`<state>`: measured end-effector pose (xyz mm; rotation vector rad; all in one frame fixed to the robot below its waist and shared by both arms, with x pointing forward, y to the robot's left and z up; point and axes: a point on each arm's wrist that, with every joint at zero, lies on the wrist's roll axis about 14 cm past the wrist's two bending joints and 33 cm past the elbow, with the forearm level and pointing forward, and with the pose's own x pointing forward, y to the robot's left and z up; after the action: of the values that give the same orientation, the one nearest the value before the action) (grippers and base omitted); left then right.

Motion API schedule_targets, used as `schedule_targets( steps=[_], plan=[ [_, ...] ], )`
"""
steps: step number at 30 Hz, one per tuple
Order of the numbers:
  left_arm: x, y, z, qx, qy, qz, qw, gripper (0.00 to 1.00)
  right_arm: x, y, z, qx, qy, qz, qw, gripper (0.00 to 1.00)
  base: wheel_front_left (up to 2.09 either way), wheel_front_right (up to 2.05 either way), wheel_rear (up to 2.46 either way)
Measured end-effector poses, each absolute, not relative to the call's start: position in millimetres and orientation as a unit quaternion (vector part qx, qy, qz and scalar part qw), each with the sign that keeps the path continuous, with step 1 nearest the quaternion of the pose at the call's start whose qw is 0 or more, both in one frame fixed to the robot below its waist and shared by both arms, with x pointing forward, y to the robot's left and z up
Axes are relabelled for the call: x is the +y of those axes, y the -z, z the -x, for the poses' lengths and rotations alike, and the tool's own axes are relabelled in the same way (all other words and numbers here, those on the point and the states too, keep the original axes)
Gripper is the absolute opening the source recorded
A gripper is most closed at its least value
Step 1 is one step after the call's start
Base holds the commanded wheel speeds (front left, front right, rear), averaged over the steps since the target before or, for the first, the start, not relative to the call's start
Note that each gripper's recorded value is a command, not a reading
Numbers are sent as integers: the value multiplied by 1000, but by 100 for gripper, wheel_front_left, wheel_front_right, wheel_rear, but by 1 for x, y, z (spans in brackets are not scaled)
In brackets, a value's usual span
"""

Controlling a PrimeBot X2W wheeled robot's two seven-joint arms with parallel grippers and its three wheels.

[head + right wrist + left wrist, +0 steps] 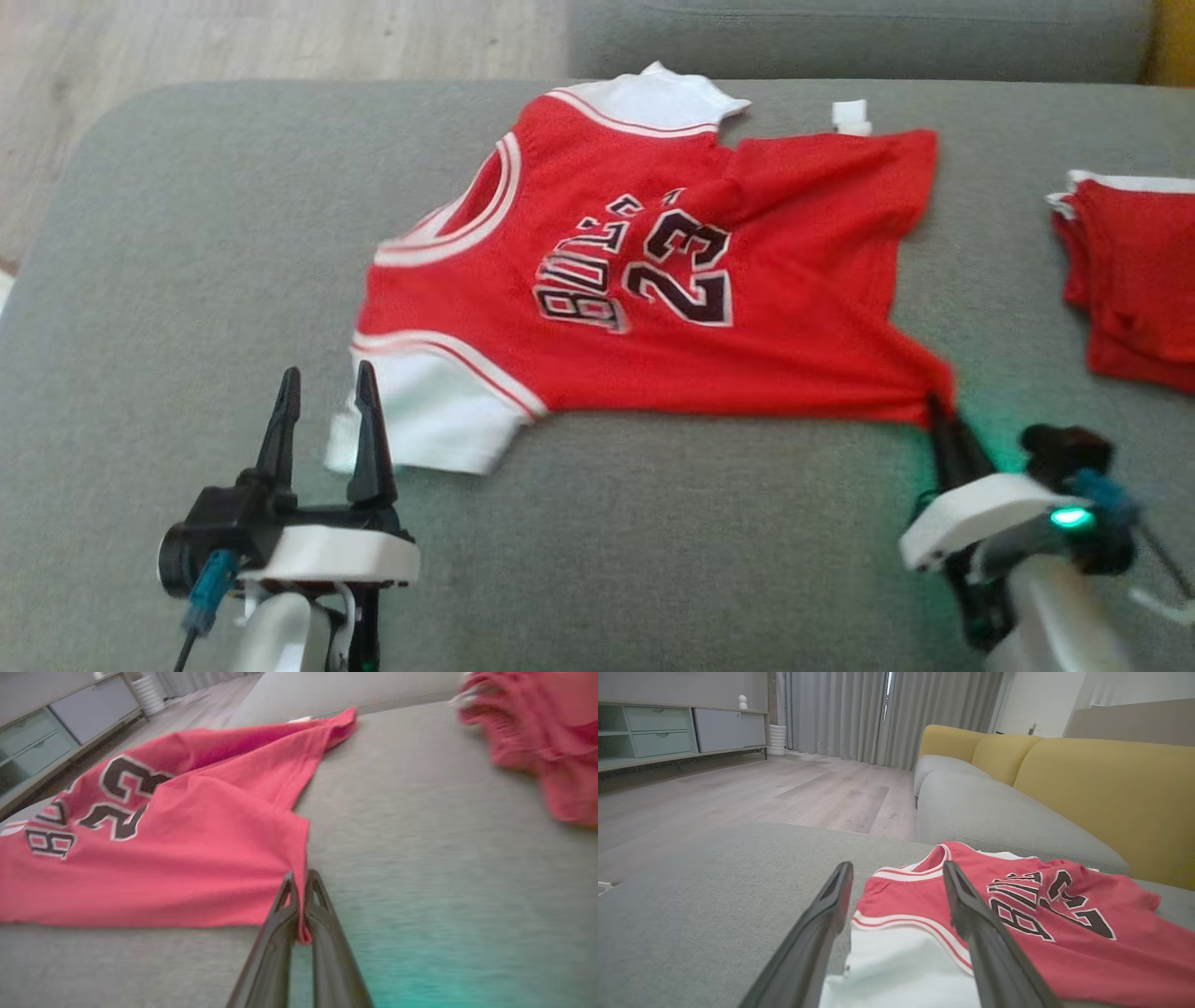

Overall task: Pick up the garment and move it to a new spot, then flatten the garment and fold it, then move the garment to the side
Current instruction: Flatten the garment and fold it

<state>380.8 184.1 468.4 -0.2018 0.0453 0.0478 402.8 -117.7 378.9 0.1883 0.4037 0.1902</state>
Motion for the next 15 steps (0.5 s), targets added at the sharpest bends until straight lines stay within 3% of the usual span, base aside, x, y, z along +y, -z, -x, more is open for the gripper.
schedule_targets(
  steps=[3,7,8,9,15],
  plan=[
    [173,-471,-386,19,-7,103,994,100,-167,-398,-410,175,-29,-76,981,0,0,0,0],
    [165,-475,-389,15,6,104,994,100,-196,-405,-406,184,8,-62,981,0,0,0,0],
    [163,-475,-389,14,7,104,994,100,-201,-405,-404,188,15,-59,980,39,0,0,0],
    [163,-476,-389,14,9,106,994,100,-205,-405,-402,190,20,-58,980,100,0,0,0],
    [161,-476,-390,14,10,112,994,100,-207,-421,-403,157,20,-52,986,100,0,0,0]
  ],
)
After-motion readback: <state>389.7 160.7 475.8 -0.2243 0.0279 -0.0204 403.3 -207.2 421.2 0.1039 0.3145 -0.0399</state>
